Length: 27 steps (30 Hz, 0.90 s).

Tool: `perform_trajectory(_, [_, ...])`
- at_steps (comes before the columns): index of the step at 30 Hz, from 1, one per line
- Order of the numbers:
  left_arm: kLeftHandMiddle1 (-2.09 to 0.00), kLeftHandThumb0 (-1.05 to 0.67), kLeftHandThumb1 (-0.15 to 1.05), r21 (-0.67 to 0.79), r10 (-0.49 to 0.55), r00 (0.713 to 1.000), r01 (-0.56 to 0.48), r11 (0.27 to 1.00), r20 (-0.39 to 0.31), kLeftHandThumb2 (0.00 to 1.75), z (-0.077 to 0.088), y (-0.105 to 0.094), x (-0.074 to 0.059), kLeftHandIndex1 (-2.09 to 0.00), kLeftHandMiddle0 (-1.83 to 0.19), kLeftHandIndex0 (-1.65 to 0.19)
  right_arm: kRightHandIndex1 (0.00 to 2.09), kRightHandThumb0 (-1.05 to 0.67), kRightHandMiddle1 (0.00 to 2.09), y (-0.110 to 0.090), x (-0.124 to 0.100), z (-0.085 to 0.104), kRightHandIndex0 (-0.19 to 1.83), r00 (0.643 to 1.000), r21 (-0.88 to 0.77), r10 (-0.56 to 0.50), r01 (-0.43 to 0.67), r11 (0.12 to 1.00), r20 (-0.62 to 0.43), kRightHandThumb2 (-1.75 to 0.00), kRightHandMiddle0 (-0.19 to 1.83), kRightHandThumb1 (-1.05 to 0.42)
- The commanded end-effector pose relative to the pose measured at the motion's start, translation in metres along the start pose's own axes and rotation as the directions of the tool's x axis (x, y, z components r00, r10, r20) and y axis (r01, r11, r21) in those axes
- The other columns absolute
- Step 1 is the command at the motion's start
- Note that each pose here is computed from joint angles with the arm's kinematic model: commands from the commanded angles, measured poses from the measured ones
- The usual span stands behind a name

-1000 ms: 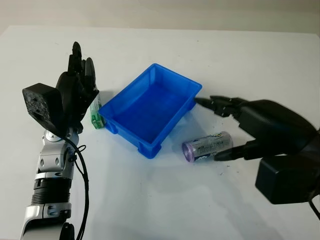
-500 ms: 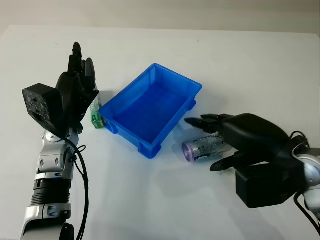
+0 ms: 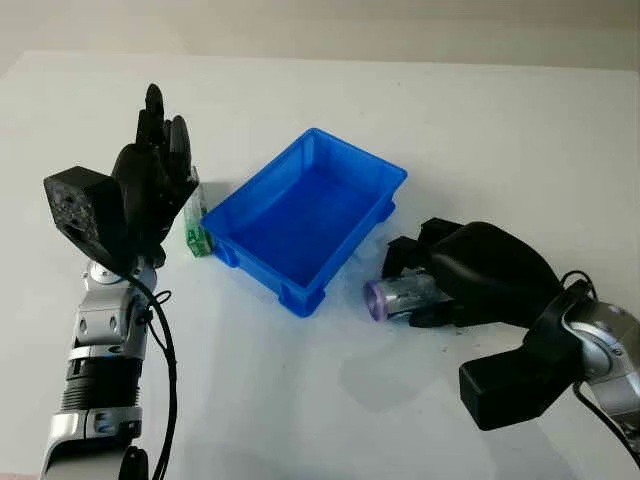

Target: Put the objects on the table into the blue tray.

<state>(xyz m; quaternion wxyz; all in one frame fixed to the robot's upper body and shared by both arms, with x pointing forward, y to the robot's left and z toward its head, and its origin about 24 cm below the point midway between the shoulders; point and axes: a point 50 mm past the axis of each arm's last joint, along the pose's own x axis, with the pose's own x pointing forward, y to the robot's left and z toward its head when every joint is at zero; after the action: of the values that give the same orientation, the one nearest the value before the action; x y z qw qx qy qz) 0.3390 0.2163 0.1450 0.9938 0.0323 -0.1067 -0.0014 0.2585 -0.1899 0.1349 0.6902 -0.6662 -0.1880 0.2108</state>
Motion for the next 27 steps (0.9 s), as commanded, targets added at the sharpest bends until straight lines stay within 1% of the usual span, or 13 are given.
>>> perform_trajectory(1, [0.00,-0.73,1.05,0.009,-0.004,1.000,0.004,1.000,0.005,0.69,0.001,0.001,-0.001,0.00,0.19,0.19,2.09,-0.43,2.09,-0.002,0.000,0.000,0.94,0.998,0.028,-0.062,0.062,0.998,0.007,-0.32,0.69,-1.05])
perform_trajectory(5, [0.00,-0.74,1.05,0.010,-0.014,1.000,0.014,1.000,0.007,0.70,0.001,0.000,0.000,0.00,0.19,0.19,2.09,-0.42,2.09,-0.010,0.001,-0.002,0.97,0.988,0.043,-0.151,0.150,0.988,0.016,-0.34,0.70,-1.05])
perform_trajectory(8, [0.00,-0.74,1.05,0.007,-0.019,1.000,0.019,1.000,0.009,0.70,0.001,-0.001,0.000,0.00,0.19,0.19,2.09,-0.42,2.09,-0.018,0.003,-0.005,0.91,0.980,0.092,-0.199,0.197,0.976,0.014,-0.35,0.60,-1.05])
perform_trajectory(11, [0.00,-0.74,1.05,0.006,-0.020,1.000,0.020,1.000,0.009,0.70,0.001,-0.002,0.000,0.00,0.19,0.19,2.09,-0.41,2.09,-0.029,0.006,-0.007,0.86,0.978,0.193,-0.208,0.201,0.960,0.016,-0.36,0.57,-1.05])
perform_trajectory(13, [0.00,-0.73,1.05,0.006,-0.024,1.000,0.024,1.000,0.011,0.70,0.001,-0.002,0.000,0.00,0.19,0.19,2.09,-0.41,2.09,-0.039,0.007,-0.009,0.93,0.978,0.268,-0.205,0.191,0.944,0.025,-0.36,0.61,-1.05])
perform_trajectory(14, [0.00,-0.73,1.05,0.004,-0.024,1.000,0.024,1.000,0.011,0.70,0.001,-0.002,0.000,0.00,0.19,0.19,2.09,-0.41,2.09,-0.047,0.008,-0.010,0.96,0.978,0.331,-0.206,0.183,0.926,0.035,-0.35,0.60,-1.05])
perform_trajectory(15, [0.00,-0.73,1.05,0.003,-0.024,1.000,0.024,1.000,0.010,0.70,0.001,-0.002,0.001,0.00,0.19,0.19,2.09,-0.42,2.09,-0.053,0.008,-0.011,0.88,0.978,0.376,-0.204,0.173,0.910,0.045,-0.36,0.53,-1.05])
perform_trajectory(17, [0.00,-0.73,1.05,0.002,-0.025,1.000,0.025,1.000,0.010,0.70,0.001,-0.002,0.001,0.00,0.19,0.19,2.09,-0.42,2.09,-0.063,0.009,-0.012,0.85,0.974,0.455,-0.216,0.163,0.875,0.066,-0.35,0.50,-1.05])
perform_trajectory(18, [0.00,-0.73,1.05,0.001,-0.024,1.000,0.024,1.000,0.010,0.70,0.001,-0.003,0.001,0.00,0.19,0.19,2.09,-0.42,2.09,-0.068,0.010,-0.013,0.87,0.971,0.482,-0.228,0.167,0.860,0.072,-0.35,0.52,-1.05])
perform_trajectory(19, [0.00,-0.73,1.05,0.002,-0.024,1.000,0.024,1.000,0.010,0.70,0.001,-0.003,0.001,0.00,0.19,0.19,2.09,-0.43,2.09,-0.073,0.011,-0.013,0.89,0.968,0.492,-0.242,0.177,0.852,0.072,-0.35,0.59,-1.05])
perform_trajectory(21, [0.00,-0.74,1.05,0.001,-0.024,1.000,0.024,1.000,0.010,0.70,0.001,-0.004,0.001,0.00,0.19,0.19,2.09,-0.44,2.09,-0.082,0.013,-0.014,0.91,0.956,0.508,-0.286,0.211,0.835,0.073,-0.34,0.69,-1.05])
perform_trajectory(24, [0.00,-0.74,1.05,0.002,-0.023,1.000,0.023,1.000,0.011,0.70,0.000,-0.006,0.000,0.00,0.19,0.19,2.09,-0.43,2.09,-0.096,0.019,-0.016,0.97,0.914,0.517,-0.403,0.327,0.791,0.039,-0.31,0.78,-1.05])
perform_trajectory(27, [0.00,-0.74,1.05,0.001,-0.018,1.000,0.018,1.000,0.012,0.70,0.000,-0.007,0.000,0.00,0.19,0.19,2.09,-0.45,2.09,-0.102,0.024,-0.020,1.03,0.881,0.537,-0.474,0.398,0.744,0.003,-0.31,0.83,-1.05])
